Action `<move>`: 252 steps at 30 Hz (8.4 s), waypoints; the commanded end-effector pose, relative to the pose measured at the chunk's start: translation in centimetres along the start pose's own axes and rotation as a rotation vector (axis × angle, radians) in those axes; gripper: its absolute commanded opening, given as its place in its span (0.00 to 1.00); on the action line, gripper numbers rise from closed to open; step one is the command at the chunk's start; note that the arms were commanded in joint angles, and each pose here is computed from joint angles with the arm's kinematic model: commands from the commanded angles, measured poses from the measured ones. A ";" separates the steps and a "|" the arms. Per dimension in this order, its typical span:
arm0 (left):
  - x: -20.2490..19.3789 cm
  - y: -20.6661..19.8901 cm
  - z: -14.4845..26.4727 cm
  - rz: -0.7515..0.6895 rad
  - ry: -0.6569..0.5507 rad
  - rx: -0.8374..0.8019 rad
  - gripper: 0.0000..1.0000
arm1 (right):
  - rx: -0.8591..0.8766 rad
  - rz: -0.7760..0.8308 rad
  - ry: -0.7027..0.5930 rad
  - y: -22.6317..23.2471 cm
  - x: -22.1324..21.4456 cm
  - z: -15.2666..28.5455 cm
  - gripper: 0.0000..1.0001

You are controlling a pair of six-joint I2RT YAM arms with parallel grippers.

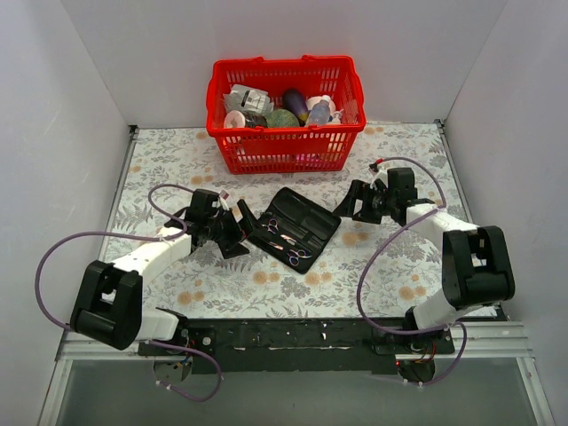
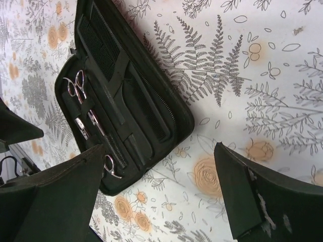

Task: Sort the hair-cutting tools
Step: Close the hairdressing tool bag at the center of the board, then pick up the hairdressing tool bag at the center of the board.

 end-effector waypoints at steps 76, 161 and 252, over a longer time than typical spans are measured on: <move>-2.3 -1.2 -0.6 -0.077 0.025 -0.019 0.98 | 0.444 0.462 0.390 11.3 -10.6 -7.5 0.89; 10.1 -7.6 -13.7 -0.391 0.009 0.254 0.98 | -0.013 0.101 0.101 15.2 -16.4 -6.4 0.88; -8.6 0.3 -2.8 -0.326 0.170 0.148 0.98 | -0.301 0.067 0.134 13.1 -15.5 0.6 0.91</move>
Point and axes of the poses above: each gripper's point midway between its finger pads, its own z axis back along the fingers, its own y axis along the line the jaws close on, x = y × z, the point moved 9 cm from there along z, back along the fingers, and after that the axes turned 6 degrees about z, right-handed, at the moved point
